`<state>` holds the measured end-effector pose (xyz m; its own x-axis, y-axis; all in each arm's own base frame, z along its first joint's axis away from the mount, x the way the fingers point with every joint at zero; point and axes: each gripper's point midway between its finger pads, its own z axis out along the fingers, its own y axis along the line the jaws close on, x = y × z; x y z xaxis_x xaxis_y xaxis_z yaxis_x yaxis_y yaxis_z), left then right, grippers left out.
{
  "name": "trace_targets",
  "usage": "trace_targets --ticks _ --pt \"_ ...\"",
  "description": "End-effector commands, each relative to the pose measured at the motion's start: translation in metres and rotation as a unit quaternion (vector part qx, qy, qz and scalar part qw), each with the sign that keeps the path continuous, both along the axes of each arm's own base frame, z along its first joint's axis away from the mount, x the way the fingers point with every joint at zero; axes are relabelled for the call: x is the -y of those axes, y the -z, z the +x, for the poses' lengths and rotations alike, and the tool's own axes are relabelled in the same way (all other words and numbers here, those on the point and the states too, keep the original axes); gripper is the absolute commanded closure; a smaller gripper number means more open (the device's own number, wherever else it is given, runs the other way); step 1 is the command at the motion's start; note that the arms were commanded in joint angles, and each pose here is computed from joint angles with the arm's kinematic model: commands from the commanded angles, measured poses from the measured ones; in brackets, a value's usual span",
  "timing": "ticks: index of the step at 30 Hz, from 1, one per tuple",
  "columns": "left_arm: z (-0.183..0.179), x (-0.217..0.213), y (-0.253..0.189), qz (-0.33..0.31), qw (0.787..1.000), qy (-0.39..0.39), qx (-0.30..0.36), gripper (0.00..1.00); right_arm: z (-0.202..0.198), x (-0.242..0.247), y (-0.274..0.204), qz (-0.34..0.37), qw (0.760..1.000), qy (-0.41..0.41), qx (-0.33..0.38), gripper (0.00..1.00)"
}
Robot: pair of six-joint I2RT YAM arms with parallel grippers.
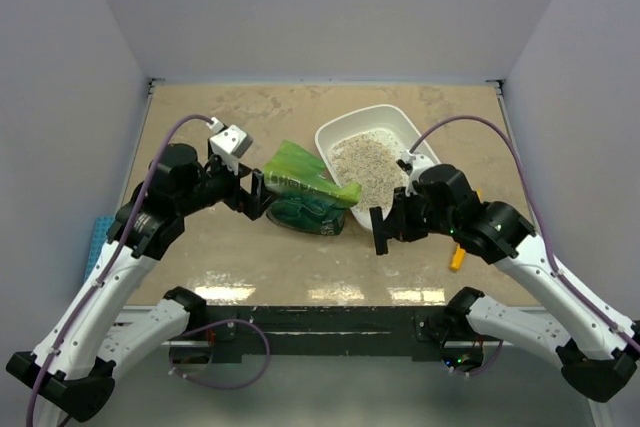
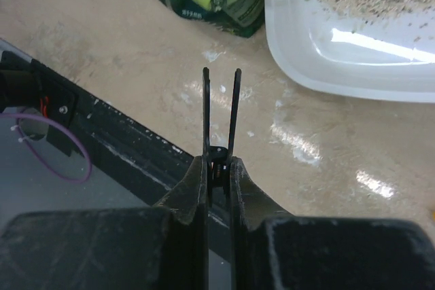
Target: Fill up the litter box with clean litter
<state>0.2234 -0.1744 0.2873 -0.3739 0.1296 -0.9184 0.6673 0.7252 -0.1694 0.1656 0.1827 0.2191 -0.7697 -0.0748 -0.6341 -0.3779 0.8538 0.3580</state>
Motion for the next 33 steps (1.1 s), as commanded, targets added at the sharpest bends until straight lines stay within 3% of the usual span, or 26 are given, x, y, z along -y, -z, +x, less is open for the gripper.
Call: trace_targets --ticks 1,6,21,23,27,31,33 --pt "0.002 0.005 -0.018 -0.021 1.0 0.005 0.016 0.0 -0.028 -0.001 0.016 0.032 0.998 -0.003 -0.055 1.0" --pt "0.004 0.012 -0.008 -0.022 1.0 0.02 0.001 0.0 -0.028 -0.014 0.036 0.047 0.996 -0.005 -0.076 1.0" --pt "0.013 0.006 0.017 -0.005 1.0 -0.01 -0.018 0.0 -0.006 0.012 0.12 -0.018 0.981 0.16 -0.107 1.0" --pt "0.015 0.004 0.018 -0.004 1.0 -0.021 -0.018 0.0 -0.004 0.018 0.126 -0.028 0.978 0.176 -0.105 0.97" --pt "0.017 0.001 0.026 -0.002 0.999 -0.036 -0.025 0.0 -0.006 0.023 0.14 -0.044 0.976 0.182 -0.115 0.8" --pt "0.02 0.001 0.036 0.005 0.999 -0.038 -0.034 0.0 -0.006 0.019 0.148 -0.051 0.976 0.173 -0.123 0.77" --pt "0.022 0.001 0.04 0.008 0.998 -0.039 -0.038 0.0 -0.001 0.015 0.144 -0.043 0.977 0.173 -0.115 0.7"
